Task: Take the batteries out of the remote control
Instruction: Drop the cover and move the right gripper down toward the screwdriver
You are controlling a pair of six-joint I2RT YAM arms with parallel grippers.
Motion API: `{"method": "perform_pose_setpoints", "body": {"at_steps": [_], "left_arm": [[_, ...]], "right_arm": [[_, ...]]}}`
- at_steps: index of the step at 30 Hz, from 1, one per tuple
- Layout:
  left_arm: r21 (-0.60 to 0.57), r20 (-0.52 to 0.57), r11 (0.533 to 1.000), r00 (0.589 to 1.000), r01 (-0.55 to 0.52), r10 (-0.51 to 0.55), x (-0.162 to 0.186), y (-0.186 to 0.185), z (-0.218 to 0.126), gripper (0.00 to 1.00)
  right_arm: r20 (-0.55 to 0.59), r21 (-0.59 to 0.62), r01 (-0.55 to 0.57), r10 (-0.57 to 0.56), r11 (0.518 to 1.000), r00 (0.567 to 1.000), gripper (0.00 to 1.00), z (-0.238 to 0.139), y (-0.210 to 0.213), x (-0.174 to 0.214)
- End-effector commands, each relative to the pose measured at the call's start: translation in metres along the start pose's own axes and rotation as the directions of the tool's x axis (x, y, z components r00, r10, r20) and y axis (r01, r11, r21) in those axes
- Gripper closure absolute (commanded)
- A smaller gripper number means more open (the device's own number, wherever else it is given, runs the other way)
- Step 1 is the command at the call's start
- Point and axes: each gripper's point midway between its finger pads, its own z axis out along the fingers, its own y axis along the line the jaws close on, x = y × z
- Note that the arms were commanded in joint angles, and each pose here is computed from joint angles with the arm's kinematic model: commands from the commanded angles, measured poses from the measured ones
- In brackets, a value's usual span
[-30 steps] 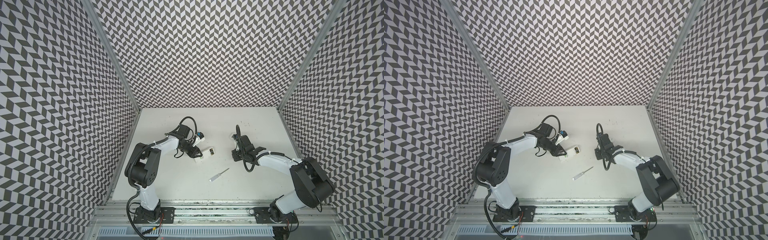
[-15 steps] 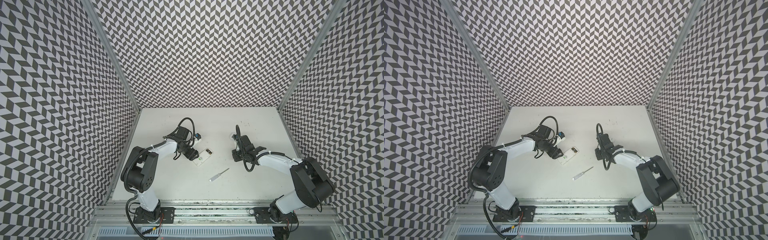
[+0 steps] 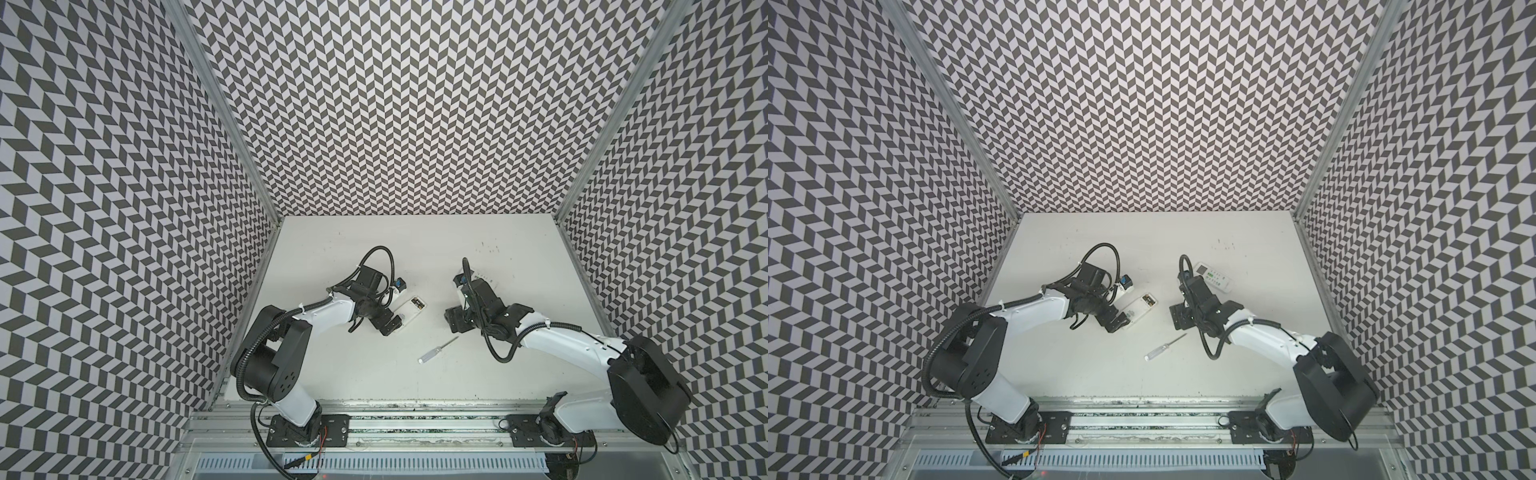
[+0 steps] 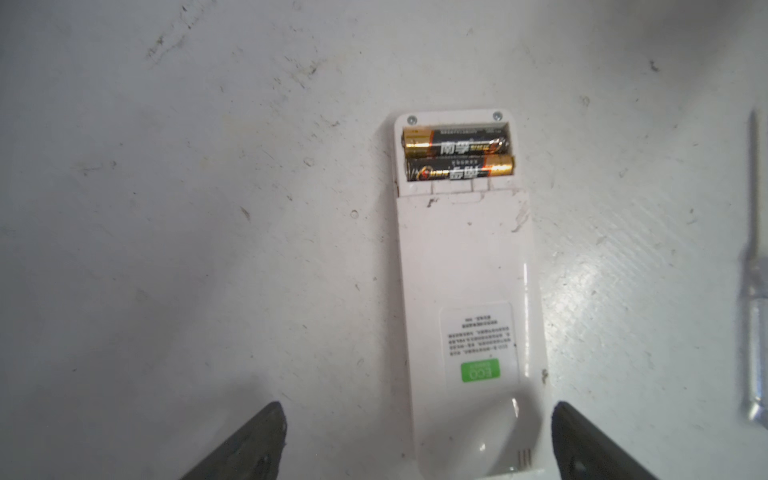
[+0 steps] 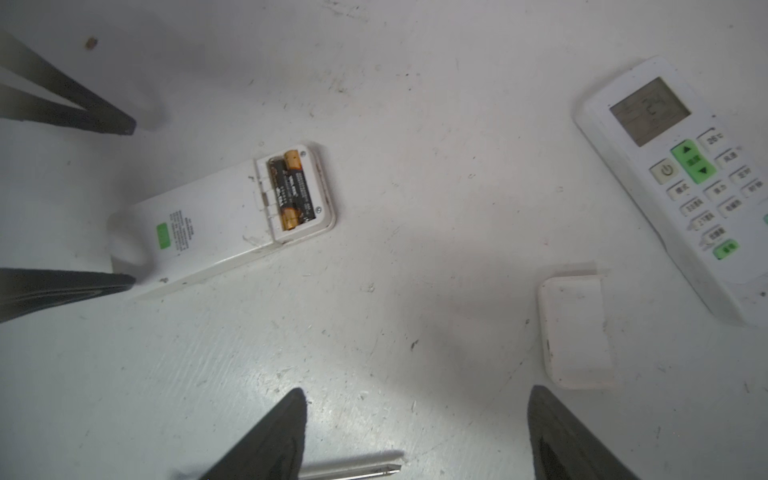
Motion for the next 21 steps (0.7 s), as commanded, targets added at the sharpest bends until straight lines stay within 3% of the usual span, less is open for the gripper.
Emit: {"method": "perform_pose_setpoints", "body": {"at_steps": [1, 21], "left_arm": [[-0.040, 0.047, 0.998, 0.997, -0.052, 0.054, -0.015, -0.001, 0.000, 0.00], [-0.119, -0.001, 0.989, 0.997, -0.082, 0.083, -0.004, 0.013, 0.019, 0.00]], "right_arm": [[0.036, 0.017, -0.021, 0.021, 1.000, 0.999, 0.14, 0.003, 0.008, -0.004], [-0.022, -0.048, 0.203, -0.204, 0.978, 0.979, 0.15, 0.033, 0.077, 0.028]]}}
